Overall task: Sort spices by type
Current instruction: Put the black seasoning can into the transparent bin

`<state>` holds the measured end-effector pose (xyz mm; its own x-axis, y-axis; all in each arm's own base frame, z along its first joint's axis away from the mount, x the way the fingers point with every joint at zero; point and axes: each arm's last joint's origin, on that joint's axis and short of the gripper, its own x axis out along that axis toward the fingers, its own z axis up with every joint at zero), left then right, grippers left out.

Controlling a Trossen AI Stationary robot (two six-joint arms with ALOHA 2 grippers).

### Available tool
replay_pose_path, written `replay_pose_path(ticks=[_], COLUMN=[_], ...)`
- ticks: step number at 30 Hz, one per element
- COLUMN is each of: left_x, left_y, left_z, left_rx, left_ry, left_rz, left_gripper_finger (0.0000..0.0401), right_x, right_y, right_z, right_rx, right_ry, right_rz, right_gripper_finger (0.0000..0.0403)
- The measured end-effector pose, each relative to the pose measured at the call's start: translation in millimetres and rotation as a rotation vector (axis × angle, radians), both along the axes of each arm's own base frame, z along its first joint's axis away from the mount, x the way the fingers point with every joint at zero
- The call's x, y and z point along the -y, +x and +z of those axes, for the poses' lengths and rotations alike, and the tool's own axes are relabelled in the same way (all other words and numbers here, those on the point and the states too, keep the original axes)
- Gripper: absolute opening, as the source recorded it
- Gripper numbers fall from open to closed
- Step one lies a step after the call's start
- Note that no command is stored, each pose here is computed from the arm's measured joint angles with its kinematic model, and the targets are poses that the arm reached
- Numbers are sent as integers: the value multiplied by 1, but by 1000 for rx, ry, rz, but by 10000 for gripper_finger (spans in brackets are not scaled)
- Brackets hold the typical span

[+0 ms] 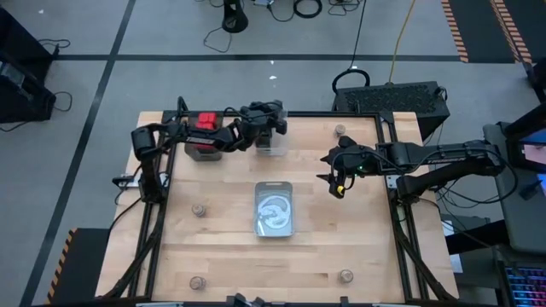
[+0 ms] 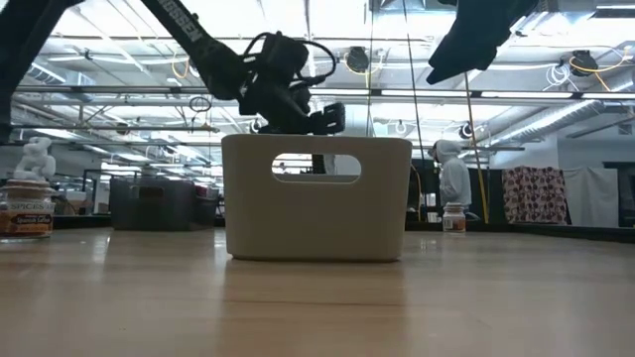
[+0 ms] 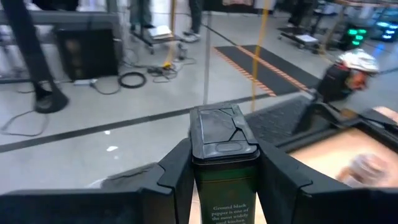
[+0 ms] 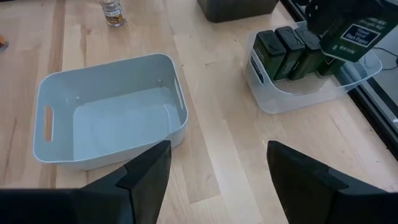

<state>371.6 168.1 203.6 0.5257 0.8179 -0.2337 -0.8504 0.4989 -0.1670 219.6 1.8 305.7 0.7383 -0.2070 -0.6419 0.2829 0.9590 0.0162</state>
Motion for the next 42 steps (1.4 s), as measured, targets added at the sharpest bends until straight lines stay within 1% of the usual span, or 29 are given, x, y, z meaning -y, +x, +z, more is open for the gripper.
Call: replay_pose_path(ticks=[4,6,10,14,19,26,32,36,38,42], left_x=[-3,-4,-8,-13,-16,-15,-16,-16,-17,-18], left_y=[1,4,14,24,27,26,25,26,26,25], left_z=[-7,-8,-10,-14,-17,-20,-21,-21,-21,-21], left_rx=[-6,-6,41,-16,-59,-93,-102,-98,-96,-94], left_ry=[16,15,-6,-4,8,-3,-6,-17,-21,-21], left_rz=[60,65,76,81,154,154,156,124,115,116], left_gripper_finger=[137,137,137,137,137,137,137,137,158,232], right_x=[0,0,0,0,-1,-1,-1,-1,-1,-1], right_y=[0,0,0,0,-2,-2,-2,-2,-2,-2], right_z=[0,0,0,0,-2,-9,-9,-9,-9,-9], right_rx=[-1,-1,-1,2,-20,-34,-31,-28,-27,-26], right_ry=[0,1,1,17,30,29,30,32,36,40], right_rz=[-1,-1,-1,-14,-22,-21,-21,-23,-26,-29], right_gripper_finger=[247,247,247,247,247,247,247,247,247,247])
